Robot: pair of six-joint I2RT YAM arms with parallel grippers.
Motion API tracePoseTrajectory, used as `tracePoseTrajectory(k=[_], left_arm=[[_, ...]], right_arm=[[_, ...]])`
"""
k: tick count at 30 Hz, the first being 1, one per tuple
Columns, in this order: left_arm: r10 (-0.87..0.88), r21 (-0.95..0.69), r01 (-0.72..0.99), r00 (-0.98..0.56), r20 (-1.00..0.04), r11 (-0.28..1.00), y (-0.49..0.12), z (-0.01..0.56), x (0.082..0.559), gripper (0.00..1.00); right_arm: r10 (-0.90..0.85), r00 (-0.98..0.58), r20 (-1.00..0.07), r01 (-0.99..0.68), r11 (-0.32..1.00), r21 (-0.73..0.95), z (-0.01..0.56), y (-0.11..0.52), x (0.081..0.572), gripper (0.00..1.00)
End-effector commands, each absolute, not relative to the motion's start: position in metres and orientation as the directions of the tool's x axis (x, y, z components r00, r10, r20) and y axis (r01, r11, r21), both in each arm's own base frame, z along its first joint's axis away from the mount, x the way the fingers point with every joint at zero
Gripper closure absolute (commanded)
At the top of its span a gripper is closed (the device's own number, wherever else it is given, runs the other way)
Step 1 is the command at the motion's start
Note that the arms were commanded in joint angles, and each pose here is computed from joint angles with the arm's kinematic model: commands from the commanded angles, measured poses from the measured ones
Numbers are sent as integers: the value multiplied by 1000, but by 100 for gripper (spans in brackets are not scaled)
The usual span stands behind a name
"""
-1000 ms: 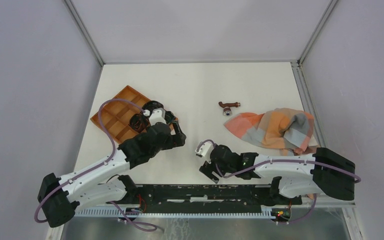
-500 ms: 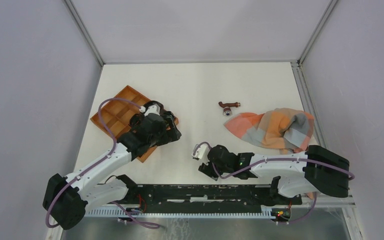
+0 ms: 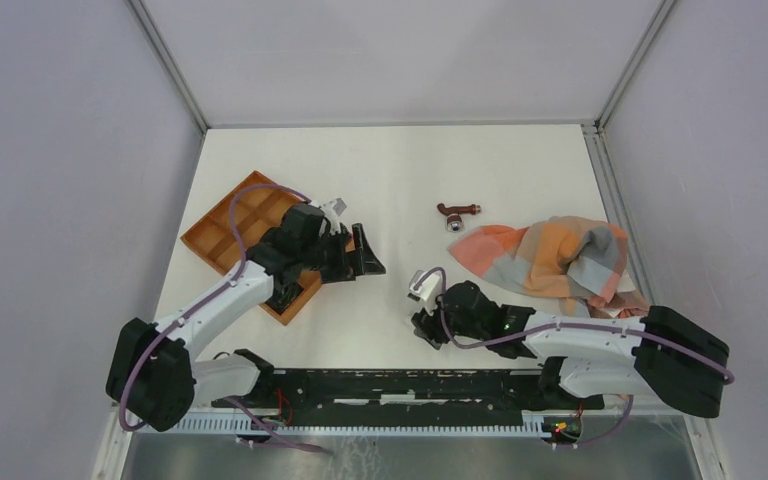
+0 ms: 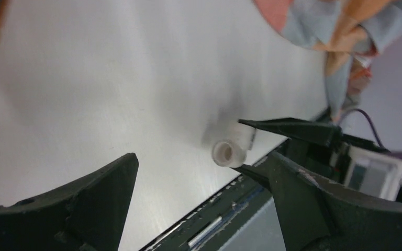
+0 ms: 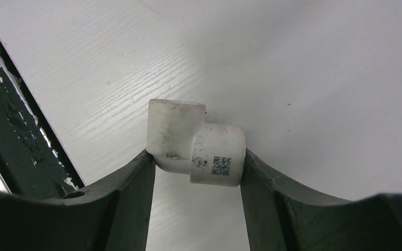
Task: Install the water faucets
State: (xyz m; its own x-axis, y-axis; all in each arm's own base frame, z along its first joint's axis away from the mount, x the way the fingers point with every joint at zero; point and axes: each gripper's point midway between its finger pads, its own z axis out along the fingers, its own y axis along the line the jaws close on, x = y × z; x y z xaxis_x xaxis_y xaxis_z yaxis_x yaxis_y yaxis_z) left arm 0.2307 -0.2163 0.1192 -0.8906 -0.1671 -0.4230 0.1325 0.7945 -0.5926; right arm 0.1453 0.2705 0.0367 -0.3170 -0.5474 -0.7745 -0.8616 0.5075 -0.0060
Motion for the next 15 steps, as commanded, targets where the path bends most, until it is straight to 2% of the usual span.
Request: tracePoseTrajectory(k=[1, 6, 9, 15], left_arm=[[20, -806, 365, -915, -403, 465, -267, 163, 193, 0], [49, -864, 387, -918, -393, 323, -280, 171, 174, 0], [91, -853, 403, -914, -396, 333, -291, 166, 163, 0], [88, -857, 342, -938, -334, 387, -304, 146, 156, 1]], right_arm=[[-328, -320, -889, -859, 497, 125, 76, 286, 152, 61], [-175, -341, -924, -840, 497, 216, 100, 283, 160, 59], [-132, -342, -931, -831, 504, 234, 109, 283, 164, 59], [-96, -340, -936, -827, 504, 249, 122, 286, 167, 60]])
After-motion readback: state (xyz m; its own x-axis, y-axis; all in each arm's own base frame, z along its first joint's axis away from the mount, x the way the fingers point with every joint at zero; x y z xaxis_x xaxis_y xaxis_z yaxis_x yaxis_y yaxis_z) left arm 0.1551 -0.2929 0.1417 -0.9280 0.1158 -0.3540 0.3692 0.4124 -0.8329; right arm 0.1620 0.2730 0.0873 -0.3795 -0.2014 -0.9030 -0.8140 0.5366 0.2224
